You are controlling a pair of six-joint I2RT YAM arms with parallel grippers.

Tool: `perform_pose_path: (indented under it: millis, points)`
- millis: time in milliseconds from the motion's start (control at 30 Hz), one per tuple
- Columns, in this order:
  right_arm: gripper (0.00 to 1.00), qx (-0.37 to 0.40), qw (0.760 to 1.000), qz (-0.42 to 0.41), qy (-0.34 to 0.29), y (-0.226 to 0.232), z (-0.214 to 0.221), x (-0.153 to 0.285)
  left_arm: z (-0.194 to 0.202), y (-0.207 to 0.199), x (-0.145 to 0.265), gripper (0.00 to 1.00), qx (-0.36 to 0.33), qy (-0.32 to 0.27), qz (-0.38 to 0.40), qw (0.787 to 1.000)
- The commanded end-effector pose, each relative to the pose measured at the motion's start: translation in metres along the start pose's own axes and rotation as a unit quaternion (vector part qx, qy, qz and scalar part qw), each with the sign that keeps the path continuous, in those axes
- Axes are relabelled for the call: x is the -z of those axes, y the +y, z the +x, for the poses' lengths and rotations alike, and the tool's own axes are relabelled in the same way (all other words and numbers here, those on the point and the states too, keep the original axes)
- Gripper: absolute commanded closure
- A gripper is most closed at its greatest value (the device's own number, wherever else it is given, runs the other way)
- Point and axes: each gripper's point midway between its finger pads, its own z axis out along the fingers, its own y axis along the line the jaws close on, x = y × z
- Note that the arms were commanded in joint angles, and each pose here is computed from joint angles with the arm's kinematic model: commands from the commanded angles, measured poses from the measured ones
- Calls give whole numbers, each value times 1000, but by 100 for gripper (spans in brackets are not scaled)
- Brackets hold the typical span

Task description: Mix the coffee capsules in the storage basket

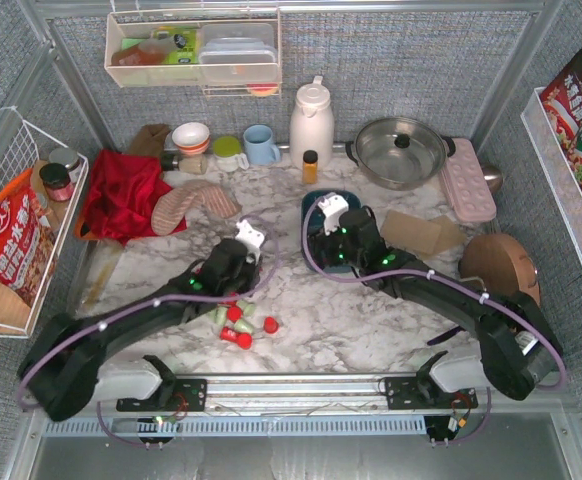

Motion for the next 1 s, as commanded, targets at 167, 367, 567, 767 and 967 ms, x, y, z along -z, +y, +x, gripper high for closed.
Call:
perform_pose_path:
  millis: [167,367,567,767,967]
  points:
    - [13,-48,957,-282,-49,102,-35,18,-59,-44,77,80,-98,-358,161,914]
    - [11,-61,941,-329,-57,123,-44,27,-53,-49,79,77,-142,-366,166,904]
    - [10,-57,931,-357,-54,141,-44,33,-47,-51,67,77,-156,-342,166,912]
    - [10,-55,927,-369,-46,152,-43,33,-46,-52,64,77,-160,-333,168,914]
    - [12,-57,931,-359,-22,159,-34,22,-44,-61,66,77,-165,-335,188,909]
